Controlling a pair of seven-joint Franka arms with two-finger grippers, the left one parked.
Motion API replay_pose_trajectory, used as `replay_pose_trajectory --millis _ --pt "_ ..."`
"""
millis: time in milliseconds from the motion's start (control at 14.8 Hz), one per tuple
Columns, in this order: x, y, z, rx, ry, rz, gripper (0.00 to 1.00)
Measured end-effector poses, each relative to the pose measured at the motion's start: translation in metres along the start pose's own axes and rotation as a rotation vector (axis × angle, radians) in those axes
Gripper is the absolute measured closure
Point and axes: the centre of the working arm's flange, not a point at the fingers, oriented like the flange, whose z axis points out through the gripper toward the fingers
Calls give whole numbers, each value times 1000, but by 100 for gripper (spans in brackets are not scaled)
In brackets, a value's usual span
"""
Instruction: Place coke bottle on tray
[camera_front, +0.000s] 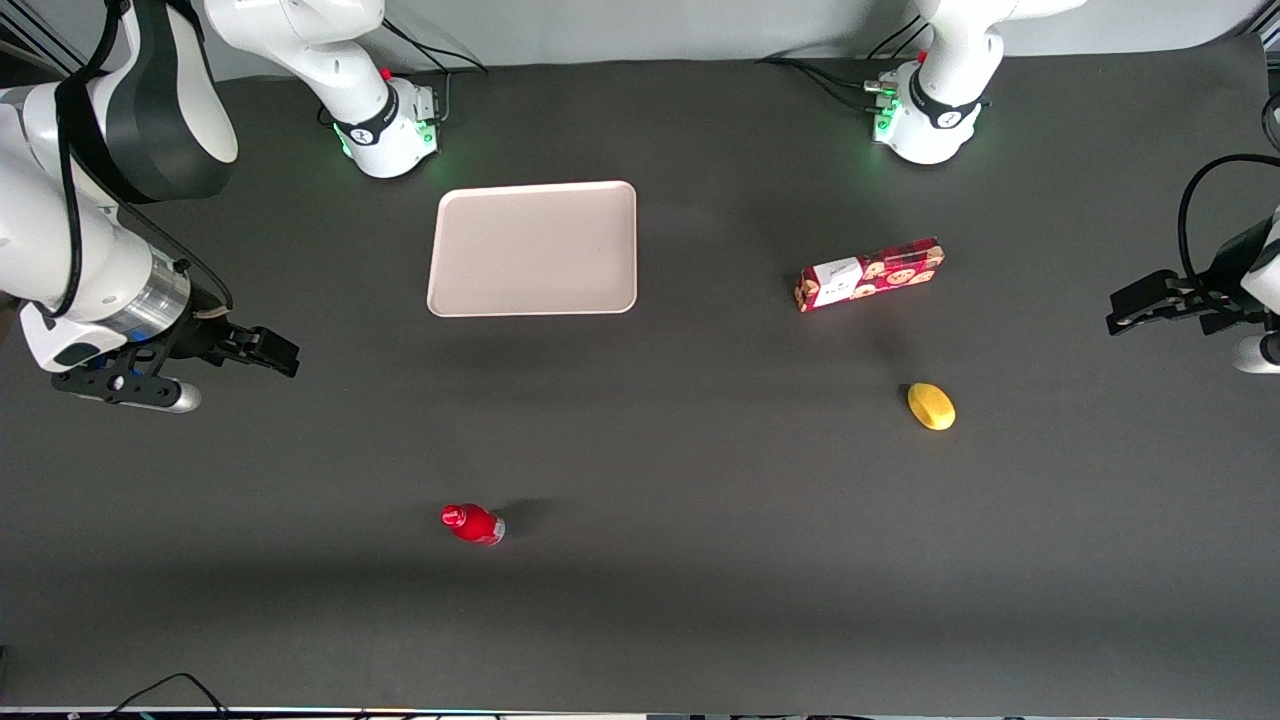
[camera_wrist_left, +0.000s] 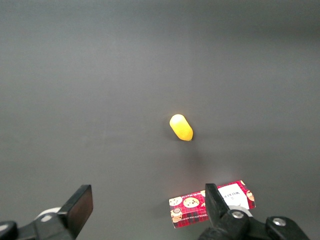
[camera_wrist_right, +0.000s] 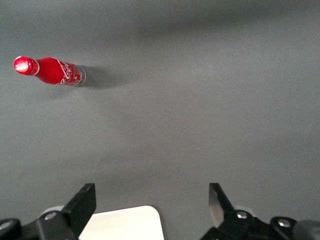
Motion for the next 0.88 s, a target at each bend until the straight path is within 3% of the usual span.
replay_pose_trajectory --millis 880 --pt "11 -36 -3 32 12 -8 0"
